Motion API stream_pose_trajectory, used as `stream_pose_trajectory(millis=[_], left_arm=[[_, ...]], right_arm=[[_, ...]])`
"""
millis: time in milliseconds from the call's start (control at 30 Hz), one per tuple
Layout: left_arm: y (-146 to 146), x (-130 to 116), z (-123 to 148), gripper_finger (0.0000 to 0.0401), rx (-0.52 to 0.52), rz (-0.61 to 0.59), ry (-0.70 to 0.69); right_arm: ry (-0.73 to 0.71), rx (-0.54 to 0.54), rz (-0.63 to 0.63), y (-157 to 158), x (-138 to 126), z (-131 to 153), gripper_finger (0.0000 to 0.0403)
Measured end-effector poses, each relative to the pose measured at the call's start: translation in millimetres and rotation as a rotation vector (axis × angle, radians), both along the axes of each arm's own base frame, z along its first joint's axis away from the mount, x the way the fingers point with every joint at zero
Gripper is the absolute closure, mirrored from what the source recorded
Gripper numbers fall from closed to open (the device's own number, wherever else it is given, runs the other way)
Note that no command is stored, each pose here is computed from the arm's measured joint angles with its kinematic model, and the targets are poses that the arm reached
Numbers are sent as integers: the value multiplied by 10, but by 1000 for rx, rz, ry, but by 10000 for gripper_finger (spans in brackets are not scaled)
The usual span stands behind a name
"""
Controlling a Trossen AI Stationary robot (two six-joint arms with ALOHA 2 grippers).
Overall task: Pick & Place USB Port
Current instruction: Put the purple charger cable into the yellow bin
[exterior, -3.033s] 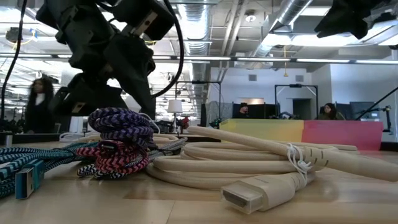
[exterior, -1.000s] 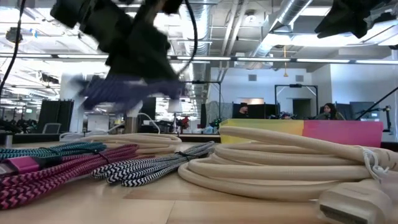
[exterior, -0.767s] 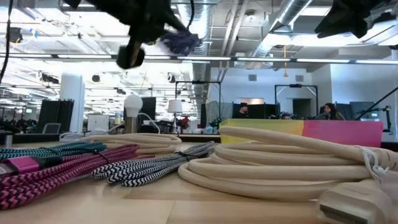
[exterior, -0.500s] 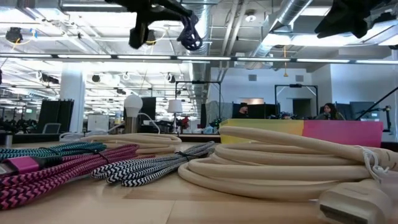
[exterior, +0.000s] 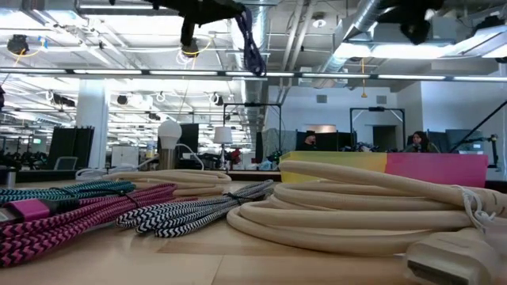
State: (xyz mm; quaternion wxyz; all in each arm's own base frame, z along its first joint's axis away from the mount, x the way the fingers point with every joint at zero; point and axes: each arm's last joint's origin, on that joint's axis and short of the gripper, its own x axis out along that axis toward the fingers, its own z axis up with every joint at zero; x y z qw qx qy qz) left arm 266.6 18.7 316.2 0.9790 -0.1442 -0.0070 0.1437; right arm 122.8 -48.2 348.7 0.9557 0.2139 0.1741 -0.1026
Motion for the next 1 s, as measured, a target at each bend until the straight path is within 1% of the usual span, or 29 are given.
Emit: stream_pose_trajectory(millis=[67, 167, 300, 400, 500, 600, 733, 867, 1000], left_arm=[[38, -5, 42, 386, 16, 3, -32], [83, -5, 31, 386, 36, 20, -18], [125, -8, 36, 386, 37, -7, -23], [155, -12, 39, 386, 37, -28, -25], [187, -15, 39, 386, 37, -58, -25], [202, -16, 40, 386, 37, -79, -26], [200, -16, 47, 386, 39, -97, -34], [198, -16, 46, 386, 31, -101, -36], [198, -16, 46, 386, 31, -101, -36]], right_arm=[[23, 14, 26, -29, 131, -39, 292], [38, 7, 73, -51, 347, -91, 292], [-6, -13, 133, -39, 624, -112, 289], [-39, -23, 165, -17, 807, -136, 276], [-48, -21, 143, -12, 964, -183, 253], [-28, -20, 130, -6, 1106, -267, 225], [-11, -13, 146, 12, 1297, -389, 194], [-36, 23, 150, 21, 1512, -503, 183], [-54, 45, 165, 42, 1685, -615, 185]])
